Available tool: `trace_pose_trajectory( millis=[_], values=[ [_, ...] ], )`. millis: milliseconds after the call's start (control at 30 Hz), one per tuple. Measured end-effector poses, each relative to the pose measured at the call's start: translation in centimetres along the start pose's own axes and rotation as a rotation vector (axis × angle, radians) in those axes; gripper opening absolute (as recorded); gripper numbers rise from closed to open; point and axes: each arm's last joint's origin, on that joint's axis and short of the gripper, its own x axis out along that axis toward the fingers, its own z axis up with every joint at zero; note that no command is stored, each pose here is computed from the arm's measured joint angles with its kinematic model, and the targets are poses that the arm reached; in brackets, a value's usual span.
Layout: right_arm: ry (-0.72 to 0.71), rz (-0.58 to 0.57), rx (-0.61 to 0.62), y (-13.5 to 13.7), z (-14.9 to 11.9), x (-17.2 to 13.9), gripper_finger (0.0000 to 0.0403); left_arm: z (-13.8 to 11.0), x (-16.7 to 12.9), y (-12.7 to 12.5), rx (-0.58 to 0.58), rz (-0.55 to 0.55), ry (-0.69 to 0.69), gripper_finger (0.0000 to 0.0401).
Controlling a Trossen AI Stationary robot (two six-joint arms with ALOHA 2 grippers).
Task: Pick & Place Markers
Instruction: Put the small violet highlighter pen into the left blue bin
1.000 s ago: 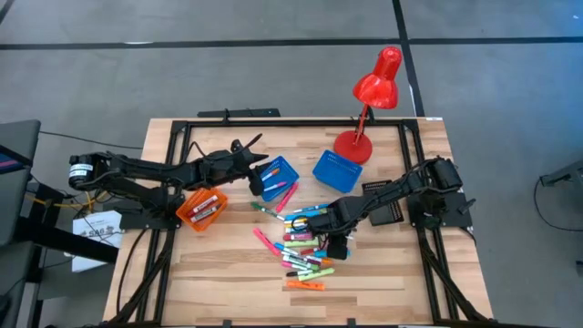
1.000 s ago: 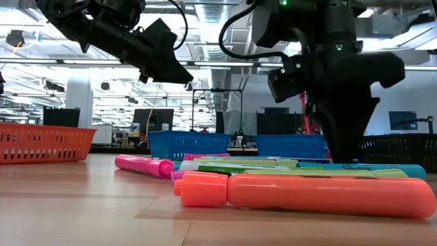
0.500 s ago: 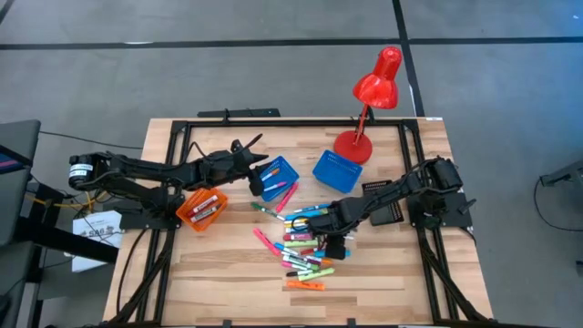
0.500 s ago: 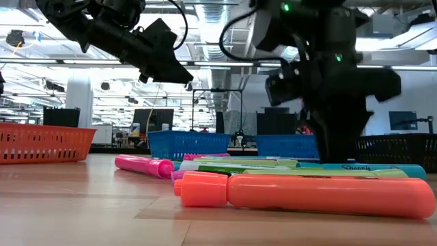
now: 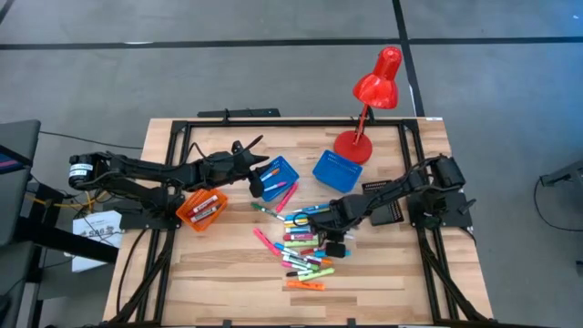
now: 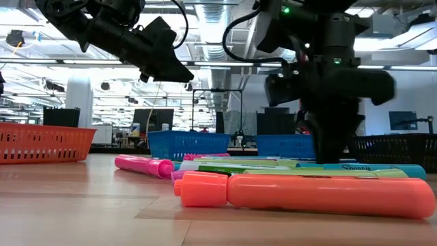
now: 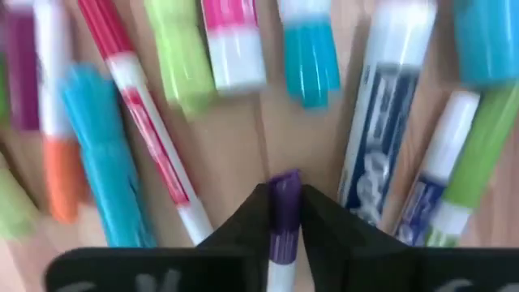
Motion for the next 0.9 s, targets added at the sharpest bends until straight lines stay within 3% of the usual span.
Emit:
trace_pose_trajectory(
  millis=[133, 233, 367, 567, 733, 900],
  values=[
    [-0.072, 0.039, 0.022, 0.3, 1.7, -1.2, 0.0024, 0.0, 0.0, 0.0, -0.001, 0.003, -0.003, 0.0121],
    [-0.176, 0.058, -0.059, 1.0, 3.4, -3.4, 0.0035, 0.1, 0.0, 0.0, -0.004, 0.003, -0.012, 0.0121],
    [-0.272, -0.048, -0.163, 0.9, 5.0, -5.5, 0.0047, 0.2, -0.1, 0.0, -0.006, 0.002, -0.017, 0.0121],
    [-0.428, -0.282, -0.238, -0.8, 7.6, -8.4, 0.0031, 0.2, -0.1, 0.0, -0.006, 0.001, -0.017, 0.0121],
    [-0.460, -0.337, -0.207, -2.5, 7.8, -9.7, 0.0036, 0.2, -0.1, -0.2, -0.004, -0.088, -0.012, 0.0121],
    [-0.572, -0.435, -0.263, -3.3, 8.1, -12.5, 0.0040, 0.2, -0.1, -0.4, -0.010, -0.139, -0.006, 0.0121]
  ],
)
